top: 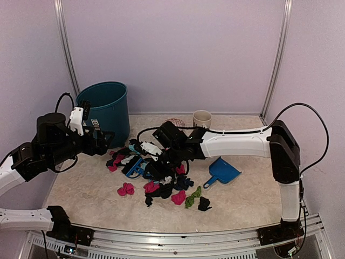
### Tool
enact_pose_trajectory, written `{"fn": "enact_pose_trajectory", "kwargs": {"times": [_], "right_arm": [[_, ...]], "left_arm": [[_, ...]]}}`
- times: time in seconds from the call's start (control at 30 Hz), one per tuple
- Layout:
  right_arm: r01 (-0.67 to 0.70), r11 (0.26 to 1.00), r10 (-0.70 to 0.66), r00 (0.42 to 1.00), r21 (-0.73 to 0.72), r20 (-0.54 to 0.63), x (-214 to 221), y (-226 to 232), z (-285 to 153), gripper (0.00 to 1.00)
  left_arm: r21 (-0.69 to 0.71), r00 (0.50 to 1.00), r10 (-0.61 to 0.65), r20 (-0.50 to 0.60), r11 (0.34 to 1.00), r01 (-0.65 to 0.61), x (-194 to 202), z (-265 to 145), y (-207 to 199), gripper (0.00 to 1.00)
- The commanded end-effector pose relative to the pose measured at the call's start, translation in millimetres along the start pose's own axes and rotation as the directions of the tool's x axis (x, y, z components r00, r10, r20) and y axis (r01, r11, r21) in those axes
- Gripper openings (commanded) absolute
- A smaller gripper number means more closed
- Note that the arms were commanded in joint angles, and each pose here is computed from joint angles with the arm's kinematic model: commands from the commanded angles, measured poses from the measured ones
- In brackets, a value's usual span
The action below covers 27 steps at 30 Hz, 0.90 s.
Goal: Sweep away the paper scraps from the table
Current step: Adjust the broom at the center of the board.
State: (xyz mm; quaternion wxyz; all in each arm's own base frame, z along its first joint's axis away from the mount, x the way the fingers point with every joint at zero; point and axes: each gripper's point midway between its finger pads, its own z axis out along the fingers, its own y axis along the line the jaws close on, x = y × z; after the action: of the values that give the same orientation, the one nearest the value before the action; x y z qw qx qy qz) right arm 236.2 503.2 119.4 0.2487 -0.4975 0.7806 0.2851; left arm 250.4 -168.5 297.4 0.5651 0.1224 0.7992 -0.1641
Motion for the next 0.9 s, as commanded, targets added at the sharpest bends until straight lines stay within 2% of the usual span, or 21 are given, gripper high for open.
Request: {"fn": "enact_pose_trajectory", "kwargs": {"times": [0.0, 0.27, 0.53, 0.87], "right_arm": [[-0.036, 0.997, 0.036, 0.999, -0.061, -0.016, -6.9, 10.5, 19.0, 0.45], [-0.078, 0.990, 0.073, 0.996, -0.117, -0.048, -9.1, 12.1, 50.3, 0.46], [-0.128, 0.988, 0.121, 0.989, -0.085, -0.089, -1.5, -1.2, 69.6, 0.47], [-0.197, 0.980, 0.196, 0.976, -0.006, -0.093, 10.6, -31.1, 70.7, 0.50]], "left_arm": [[-0.027, 1.000, -0.004, -0.009, 1.000, 0.003, 3.2, 1.5, 5.9, 0.99], [-0.034, 1.000, -0.001, -0.023, 0.999, 0.000, 6.4, 4.4, 6.6, 0.99], [-0.038, 0.999, 0.003, -0.035, 0.999, -0.005, 8.8, 6.9, 6.6, 0.99], [-0.041, 0.999, 0.003, -0.037, 0.999, -0.004, 9.0, 7.7, 6.7, 0.99]]}}
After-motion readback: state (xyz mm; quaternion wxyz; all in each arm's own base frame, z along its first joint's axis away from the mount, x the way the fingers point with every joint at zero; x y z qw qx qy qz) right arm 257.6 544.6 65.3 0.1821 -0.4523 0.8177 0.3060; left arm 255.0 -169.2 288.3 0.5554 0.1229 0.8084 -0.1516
